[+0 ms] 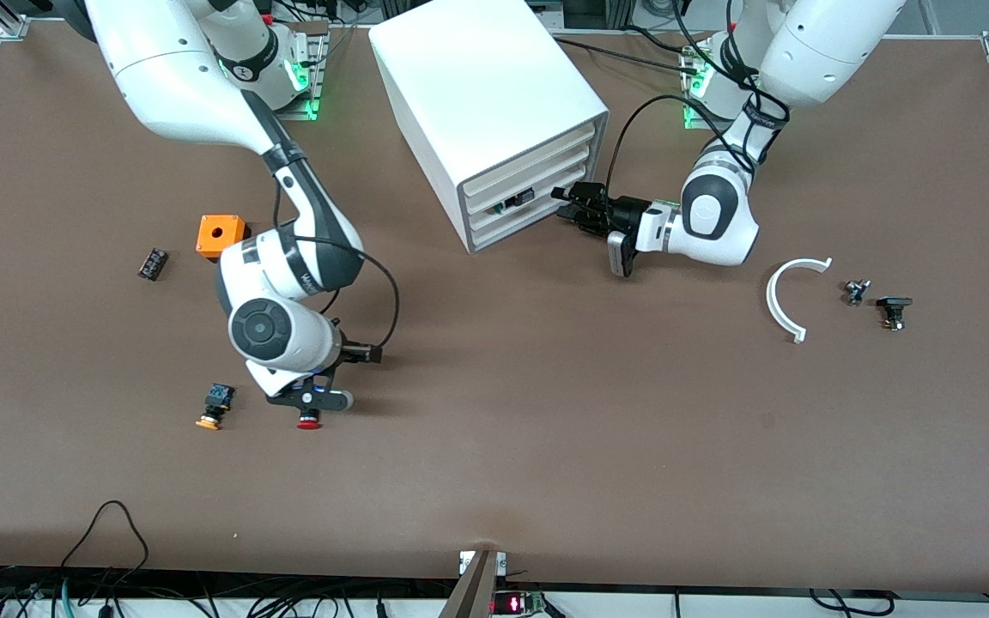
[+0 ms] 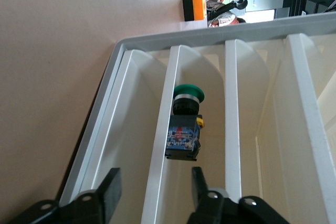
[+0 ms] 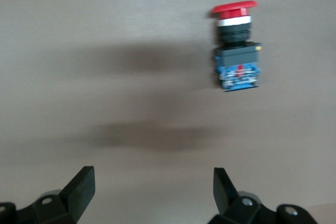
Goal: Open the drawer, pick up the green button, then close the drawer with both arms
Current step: 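Pull the drawer open with the left gripper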
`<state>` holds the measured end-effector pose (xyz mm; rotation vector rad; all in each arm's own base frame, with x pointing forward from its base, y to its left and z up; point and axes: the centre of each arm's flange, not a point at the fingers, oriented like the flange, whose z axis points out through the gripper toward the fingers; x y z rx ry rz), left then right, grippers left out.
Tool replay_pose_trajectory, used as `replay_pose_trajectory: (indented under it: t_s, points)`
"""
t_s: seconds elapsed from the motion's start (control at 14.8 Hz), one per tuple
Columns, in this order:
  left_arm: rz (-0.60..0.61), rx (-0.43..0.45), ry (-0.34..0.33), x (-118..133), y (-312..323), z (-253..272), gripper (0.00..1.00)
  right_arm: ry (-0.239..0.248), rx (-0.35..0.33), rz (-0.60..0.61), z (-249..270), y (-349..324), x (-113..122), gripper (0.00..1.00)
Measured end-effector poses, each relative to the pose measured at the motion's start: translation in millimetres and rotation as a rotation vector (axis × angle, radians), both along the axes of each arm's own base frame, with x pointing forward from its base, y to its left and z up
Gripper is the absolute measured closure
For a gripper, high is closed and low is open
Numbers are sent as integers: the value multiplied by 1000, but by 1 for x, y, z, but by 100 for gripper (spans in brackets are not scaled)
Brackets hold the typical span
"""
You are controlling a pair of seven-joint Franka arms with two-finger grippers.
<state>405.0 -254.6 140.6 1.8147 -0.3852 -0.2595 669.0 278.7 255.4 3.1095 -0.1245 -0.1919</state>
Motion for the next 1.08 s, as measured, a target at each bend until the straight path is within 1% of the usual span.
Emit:
replay_pose_trajectory:
  t_s: [0.27, 0.34, 0.47, 0.54, 0.74, 0.88, 1.01, 1.08]
  points:
    - [-14, -1, 23, -12, -8, -6, 43, -38, 11, -15, -4, 35, -10, 0]
    - [-18, 0, 26, -14, -9, -7, 49, -45, 14, -20, -7, 44, -13, 0]
    - [-27, 1, 30, -18, -13, -9, 70, -51, 14, -34, -13, 60, -19, 0]
    - [-31, 1, 12, -18, -13, -10, 85, -56, 11, -58, -14, 73, -23, 0]
    - [-33, -7, 1, -18, -13, -10, 85, -82, 2, -132, -11, 94, -29, 0]
    - [-33, -7, 0, -17, -13, -10, 85, -103, 8, -192, -3, 107, -30, 0]
    - [-21, -4, -12, -10, -9, -9, 85, -128, 24, -265, 9, 115, -26, 0]
    - [-7, 0, -23, -2, -4, -8, 85, -141, 32, -301, 15, 119, -23, 0]
